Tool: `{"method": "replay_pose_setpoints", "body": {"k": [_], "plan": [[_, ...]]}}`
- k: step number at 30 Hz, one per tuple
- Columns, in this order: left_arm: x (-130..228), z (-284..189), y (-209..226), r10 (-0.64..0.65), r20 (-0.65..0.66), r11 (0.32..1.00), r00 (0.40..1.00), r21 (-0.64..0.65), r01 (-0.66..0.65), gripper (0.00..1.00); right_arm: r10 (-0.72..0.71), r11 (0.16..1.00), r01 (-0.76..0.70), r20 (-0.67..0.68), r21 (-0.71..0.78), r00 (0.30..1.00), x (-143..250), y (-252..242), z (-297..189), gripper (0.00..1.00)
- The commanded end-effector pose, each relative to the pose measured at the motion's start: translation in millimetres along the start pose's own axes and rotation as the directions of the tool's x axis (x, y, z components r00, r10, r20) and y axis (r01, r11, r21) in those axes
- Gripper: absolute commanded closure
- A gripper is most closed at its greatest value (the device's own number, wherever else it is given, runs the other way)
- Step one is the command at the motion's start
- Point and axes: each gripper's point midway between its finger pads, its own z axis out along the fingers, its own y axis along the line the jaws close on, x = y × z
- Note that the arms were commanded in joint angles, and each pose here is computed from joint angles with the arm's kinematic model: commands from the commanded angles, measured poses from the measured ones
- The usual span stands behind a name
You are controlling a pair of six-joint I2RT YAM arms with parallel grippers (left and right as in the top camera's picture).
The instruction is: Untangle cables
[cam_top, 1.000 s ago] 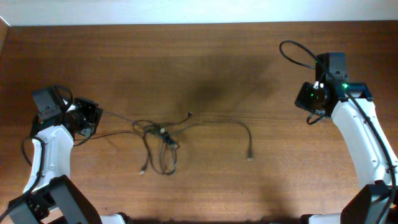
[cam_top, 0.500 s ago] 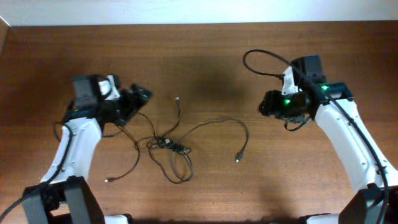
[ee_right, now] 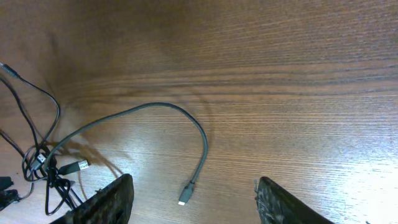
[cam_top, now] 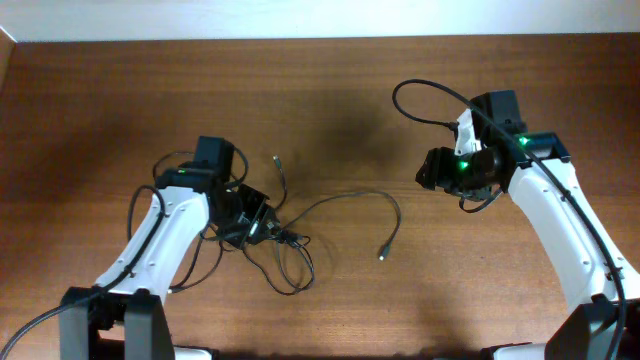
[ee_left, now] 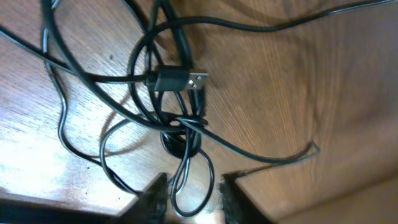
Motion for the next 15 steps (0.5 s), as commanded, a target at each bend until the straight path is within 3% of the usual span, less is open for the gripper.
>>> {"method": "replay_pose_setpoints", "body": {"k": [1,3,4,5,6,7,10,15], "plan": [[-11,-3,6,-0.074,0.116,0.996,0.990,-0.037,0.079,0.81,-0.008,1.000,0.007,0.013,0.013,1.000,1,-3,-4,0.36],[-14,-4,17,-0.084,0.146,0.992,0.986,-0.080,0.096,0.80,-0.008,1.000,0.008,0.013,0.013,1.000,1,-3,-4,0.36],[-12,-4,24,-0.091,0.144,0.989,0.985,-0.107,0.107,0.75,-0.008,1.000,0.008,0.013,0.013,1.000,1,-3,-4,0.36],[-10,-5,30,-0.100,0.138,0.984,0.985,-0.130,0.118,0.61,-0.008,1.000,0.007,0.013,0.013,1.000,1,-3,-4,0.36],[-9,-5,32,-0.103,0.138,0.983,0.985,-0.138,0.122,0.53,-0.008,1.000,0.007,0.013,0.013,1.000,1,-3,-4,0.36],[-10,-5,32,-0.103,0.141,0.983,0.985,-0.140,0.122,0.51,-0.008,1.000,0.007,0.013,0.013,1.000,1,-3,-4,0.36],[-12,-3,35,-0.127,0.156,0.979,0.980,-0.142,0.149,0.65,-0.008,1.000,0.007,0.014,0.013,1.000,1,-3,-4,0.36],[-15,15,51,-0.217,0.164,0.960,0.962,-0.141,0.241,0.79,-0.007,1.000,0.007,0.014,0.013,1.000,1,-3,-4,0.36]]}}
